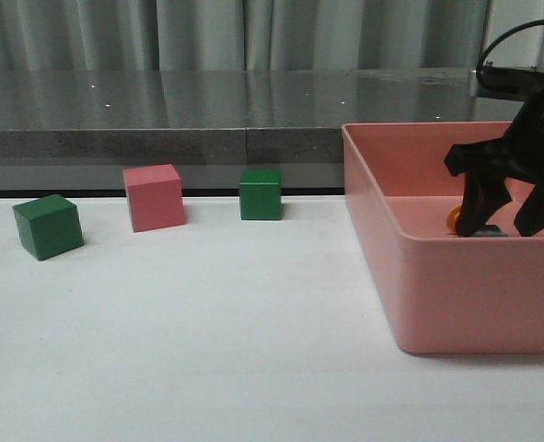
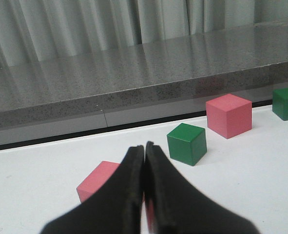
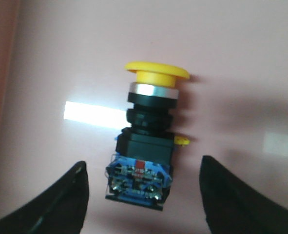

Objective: Place and stand button with both arms
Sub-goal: 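Lower the right gripper into the pink bin and grasp the yellow button, then lift the button out of the bin and lower it onto the table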

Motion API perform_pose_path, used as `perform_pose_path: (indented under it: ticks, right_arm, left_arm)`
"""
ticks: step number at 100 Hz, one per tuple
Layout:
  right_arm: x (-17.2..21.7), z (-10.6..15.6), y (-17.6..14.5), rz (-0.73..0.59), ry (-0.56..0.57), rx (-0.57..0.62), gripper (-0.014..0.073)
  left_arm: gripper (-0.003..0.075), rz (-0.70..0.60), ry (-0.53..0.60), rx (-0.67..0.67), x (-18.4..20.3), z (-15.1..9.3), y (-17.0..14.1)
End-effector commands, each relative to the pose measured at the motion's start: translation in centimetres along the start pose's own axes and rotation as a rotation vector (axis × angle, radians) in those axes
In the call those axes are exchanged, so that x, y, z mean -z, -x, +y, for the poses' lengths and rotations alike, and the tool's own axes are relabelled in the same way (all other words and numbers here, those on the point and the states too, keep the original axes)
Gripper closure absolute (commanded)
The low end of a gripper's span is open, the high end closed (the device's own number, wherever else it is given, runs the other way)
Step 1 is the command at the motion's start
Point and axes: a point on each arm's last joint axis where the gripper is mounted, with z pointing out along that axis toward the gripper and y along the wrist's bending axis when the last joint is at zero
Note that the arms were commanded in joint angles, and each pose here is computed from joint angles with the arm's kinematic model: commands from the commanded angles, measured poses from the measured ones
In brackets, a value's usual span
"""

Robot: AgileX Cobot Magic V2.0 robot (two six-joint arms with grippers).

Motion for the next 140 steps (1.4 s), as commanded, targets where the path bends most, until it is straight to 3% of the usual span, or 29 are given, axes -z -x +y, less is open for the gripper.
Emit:
perform_pose_path:
  ticks: [1, 27, 54, 77, 98, 114, 140]
  right_arm:
    - [1.5, 0.1, 1.8, -0.119, -0.012, 0.022, 0.0107]
    - [-0.1, -0.2, 1.5, -0.1, -0.018, 0.016, 0.0117]
    - [-0.2, -0.1, 1.5, -0.096, -0.018, 0.016, 0.0449]
    - [1.8, 0.2, 1.6, -0.095, -0.004, 0.023, 0.0452]
    - [8.6, 1.6, 2.9, -0.276, 0.008, 0.058, 0.0452]
    - [13.6, 4.3, 3.6, -0.364, 0.043, 0.241, 0.0452]
    - [16.9, 10.5, 4.6, -0.327, 0.186, 0.571, 0.0452]
  left_arm:
    - [0.0739, -0.085, -0.003, 0.023, 0.1, -0.1, -0.1]
    - [0.0739, -0.085, -0.003, 0.023, 0.1, -0.1, -0.1]
    - [0.0739, -0.085, -0.003, 0.023, 0.1, -0.1, -0.1]
    - [0.0739, -0.085, -0.003, 0.023, 0.1, -0.1, -0.1]
    - [0.0739, -0.085, -0.003, 0.023, 0.1, -0.1, -0.1]
    - [0.0739, -0.085, -0.003, 0.023, 0.1, -0.1, -0.1]
    - [0.0739, -0.085, -0.003, 0.023, 0.1, -0.1, -0.1]
